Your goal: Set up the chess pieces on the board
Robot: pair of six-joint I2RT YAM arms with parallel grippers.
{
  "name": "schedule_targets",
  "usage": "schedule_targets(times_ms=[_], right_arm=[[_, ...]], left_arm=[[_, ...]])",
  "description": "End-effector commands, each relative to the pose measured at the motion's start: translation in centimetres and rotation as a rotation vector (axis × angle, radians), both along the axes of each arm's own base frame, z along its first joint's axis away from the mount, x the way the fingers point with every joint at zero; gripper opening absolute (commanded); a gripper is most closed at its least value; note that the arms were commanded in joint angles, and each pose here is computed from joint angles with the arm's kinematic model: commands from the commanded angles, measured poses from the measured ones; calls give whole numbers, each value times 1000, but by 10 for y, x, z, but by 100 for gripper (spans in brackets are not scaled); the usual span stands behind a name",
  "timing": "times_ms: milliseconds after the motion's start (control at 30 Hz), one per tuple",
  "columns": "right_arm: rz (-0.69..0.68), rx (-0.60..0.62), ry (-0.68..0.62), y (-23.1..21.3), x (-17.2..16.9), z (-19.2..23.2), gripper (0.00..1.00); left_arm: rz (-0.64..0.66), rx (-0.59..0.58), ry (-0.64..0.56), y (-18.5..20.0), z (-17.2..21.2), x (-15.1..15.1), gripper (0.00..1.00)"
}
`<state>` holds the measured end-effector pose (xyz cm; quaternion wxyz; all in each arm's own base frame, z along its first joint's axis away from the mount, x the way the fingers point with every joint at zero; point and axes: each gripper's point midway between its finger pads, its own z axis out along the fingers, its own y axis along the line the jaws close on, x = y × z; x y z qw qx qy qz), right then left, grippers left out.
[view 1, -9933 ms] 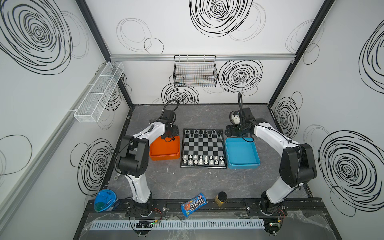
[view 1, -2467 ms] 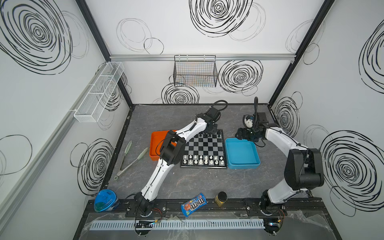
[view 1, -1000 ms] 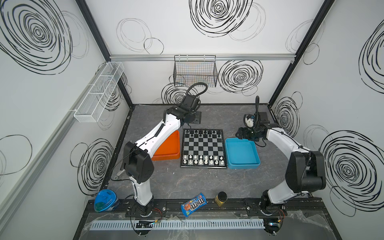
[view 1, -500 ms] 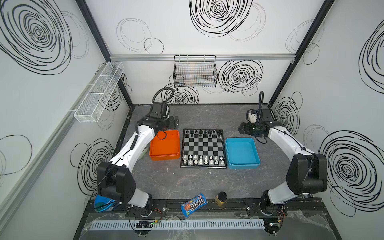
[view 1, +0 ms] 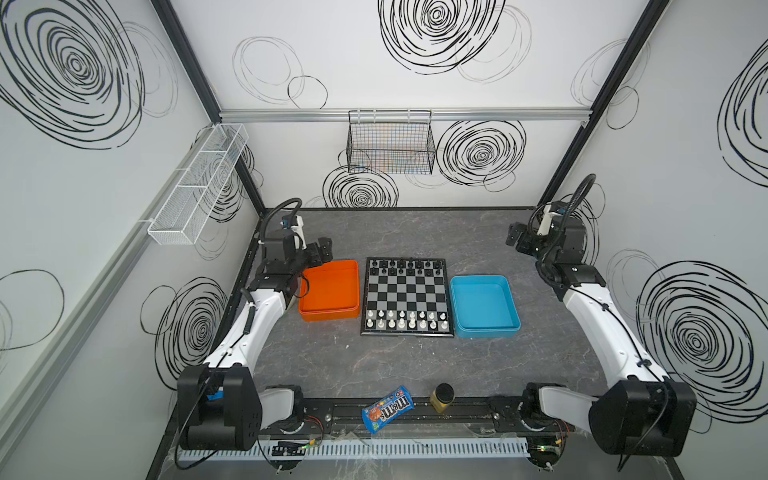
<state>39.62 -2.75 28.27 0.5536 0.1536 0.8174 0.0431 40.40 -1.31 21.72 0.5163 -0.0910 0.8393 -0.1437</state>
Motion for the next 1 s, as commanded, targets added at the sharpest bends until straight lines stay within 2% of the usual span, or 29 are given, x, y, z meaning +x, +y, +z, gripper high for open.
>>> schedule_targets(times_ms=[0, 167, 300, 467, 600, 800, 967], right_arm=[[-86, -63, -123, -16, 1, 29, 100], [-56, -151, -141, -3, -1, 18, 100], [-141, -214, -168, -7, -14, 4, 100], [-136, -249, -217, -8, -30, -23, 100], [-147, -241, -317, -9, -51, -38, 100], [-77, -260, -227, -1, -45, -74, 100], [-115, -237, -200, -8, -46, -92, 100]], left_arm=[[20, 49, -303, 8, 58, 5, 96], [49, 76, -462, 12, 67, -9, 96], [64, 110, -607, 13, 67, -32, 96], [17, 132, -479, 7, 42, -27, 96], [-13, 190, -503, 3, 28, -37, 96], [2, 264, -616, 4, 15, -62, 96], [-12, 352, -551, 3, -8, -62, 96]])
